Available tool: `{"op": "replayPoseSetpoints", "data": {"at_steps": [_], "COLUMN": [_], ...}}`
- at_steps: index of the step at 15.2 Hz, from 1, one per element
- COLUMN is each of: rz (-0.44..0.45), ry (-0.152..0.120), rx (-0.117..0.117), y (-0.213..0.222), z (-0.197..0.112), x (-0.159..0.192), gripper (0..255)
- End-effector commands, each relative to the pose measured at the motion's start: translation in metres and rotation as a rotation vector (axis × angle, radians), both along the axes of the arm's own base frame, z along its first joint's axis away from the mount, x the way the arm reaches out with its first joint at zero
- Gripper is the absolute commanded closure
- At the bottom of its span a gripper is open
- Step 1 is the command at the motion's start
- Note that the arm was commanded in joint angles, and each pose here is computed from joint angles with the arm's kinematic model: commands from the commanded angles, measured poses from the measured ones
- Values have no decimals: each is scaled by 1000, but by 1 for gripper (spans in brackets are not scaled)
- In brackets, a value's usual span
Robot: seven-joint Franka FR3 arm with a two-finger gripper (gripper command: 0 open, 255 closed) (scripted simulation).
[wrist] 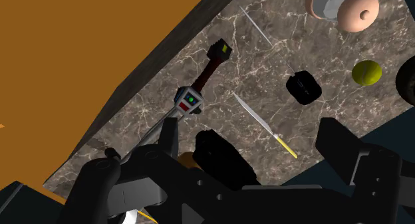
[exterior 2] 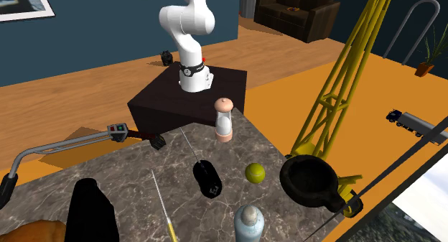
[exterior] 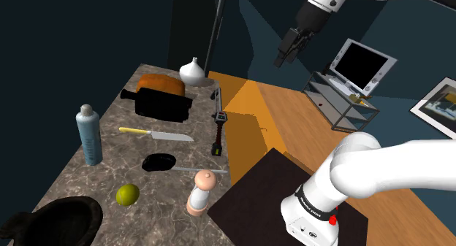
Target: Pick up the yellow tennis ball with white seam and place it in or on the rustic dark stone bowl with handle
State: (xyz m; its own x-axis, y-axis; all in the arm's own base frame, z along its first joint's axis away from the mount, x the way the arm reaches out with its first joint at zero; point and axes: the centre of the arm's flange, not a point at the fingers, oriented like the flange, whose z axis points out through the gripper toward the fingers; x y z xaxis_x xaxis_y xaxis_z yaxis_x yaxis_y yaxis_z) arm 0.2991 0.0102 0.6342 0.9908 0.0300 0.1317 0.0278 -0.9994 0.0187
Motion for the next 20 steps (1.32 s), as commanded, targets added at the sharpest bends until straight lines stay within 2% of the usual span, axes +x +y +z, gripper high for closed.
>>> {"op": "replayPoseSetpoints", "data": {"at_steps": [1, 20], "rz": [0, -53], "ry": [0, 21], "rx": [0, 35], "y": [0, 162], "z": [0, -180], "x": [0, 56], "gripper": [0, 0]}}
